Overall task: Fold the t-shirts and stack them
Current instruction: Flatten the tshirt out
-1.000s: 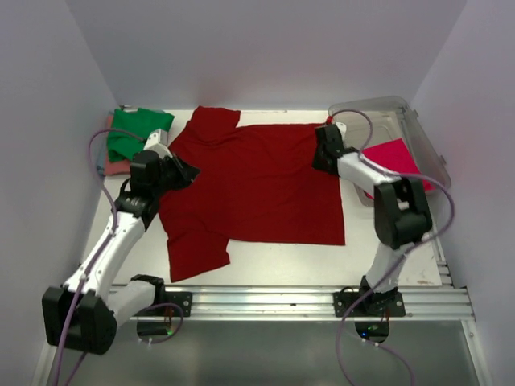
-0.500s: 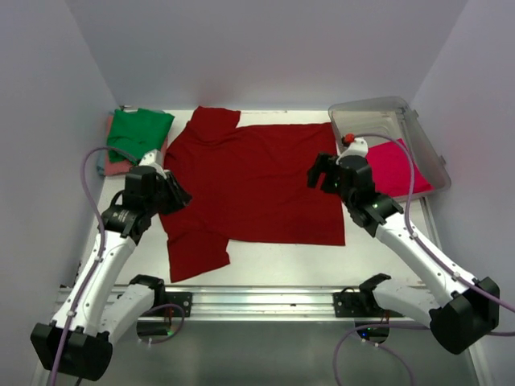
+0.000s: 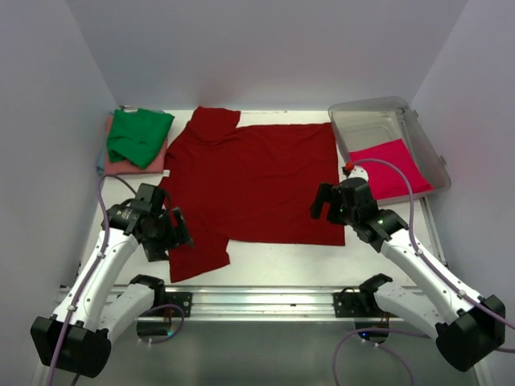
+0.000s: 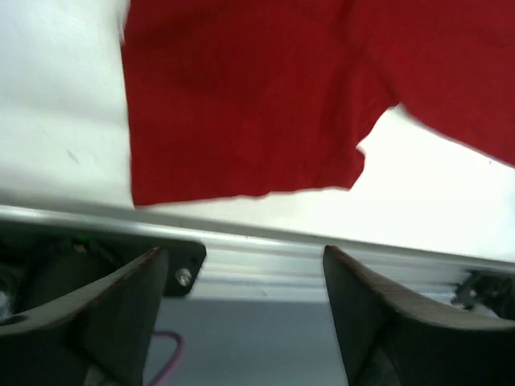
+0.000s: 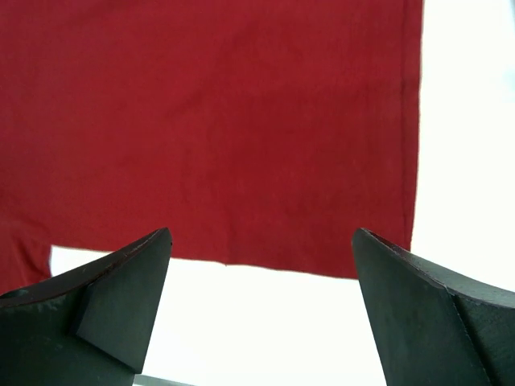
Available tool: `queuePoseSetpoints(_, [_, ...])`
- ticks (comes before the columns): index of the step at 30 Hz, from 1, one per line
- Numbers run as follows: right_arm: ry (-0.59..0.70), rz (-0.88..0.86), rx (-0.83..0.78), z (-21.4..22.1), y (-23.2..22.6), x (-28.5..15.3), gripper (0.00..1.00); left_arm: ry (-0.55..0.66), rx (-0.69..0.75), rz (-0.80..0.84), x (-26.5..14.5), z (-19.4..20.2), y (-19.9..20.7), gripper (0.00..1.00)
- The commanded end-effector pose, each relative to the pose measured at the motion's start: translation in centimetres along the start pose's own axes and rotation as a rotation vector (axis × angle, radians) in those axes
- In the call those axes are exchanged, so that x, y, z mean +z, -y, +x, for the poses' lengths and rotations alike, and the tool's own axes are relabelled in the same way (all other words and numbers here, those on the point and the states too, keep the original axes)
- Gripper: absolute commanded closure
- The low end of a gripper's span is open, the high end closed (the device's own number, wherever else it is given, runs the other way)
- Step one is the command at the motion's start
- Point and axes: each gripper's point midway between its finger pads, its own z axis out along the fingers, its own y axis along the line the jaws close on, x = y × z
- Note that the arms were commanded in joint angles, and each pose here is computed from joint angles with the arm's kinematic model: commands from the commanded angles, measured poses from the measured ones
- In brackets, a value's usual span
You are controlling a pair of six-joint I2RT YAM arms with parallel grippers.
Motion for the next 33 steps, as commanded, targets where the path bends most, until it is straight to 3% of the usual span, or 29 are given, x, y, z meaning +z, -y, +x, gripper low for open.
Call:
queuePoseSetpoints(1, [-0.106,-0.015,-0.013,2.5,-0.1,0.8,0.01,-0.236,0.005,-0.044,0.2,5.2,-1.7,0.14])
queuePoseSetpoints(2, [-0.109,-0.024,-0.012,2.6,-0.2,0.9,0.01,-0.296,0.009,-0.070,0.8,6.0,-2.0,0.10])
queuePoseSetpoints(5, [-0.123,-0.037,-0.015,3.3,-0.2,0.9,0.01,-0.398,0.044,-0.114,1.7,7.0,-2.3,0.09])
queuePoseSetpoints(16, [-0.059,-0.051,0.000,2.8,0.7,-2.2,0.01,-0.407,0.139,-0.259,4.6,2.9,-1.6,0.07])
queuePoseSetpoints(33, [-0.001,-0.094,0.009,2.5,0.9,-4.3,0.03,-0.603,0.108,-0.336,9.3,6.5,-3.5,0.11])
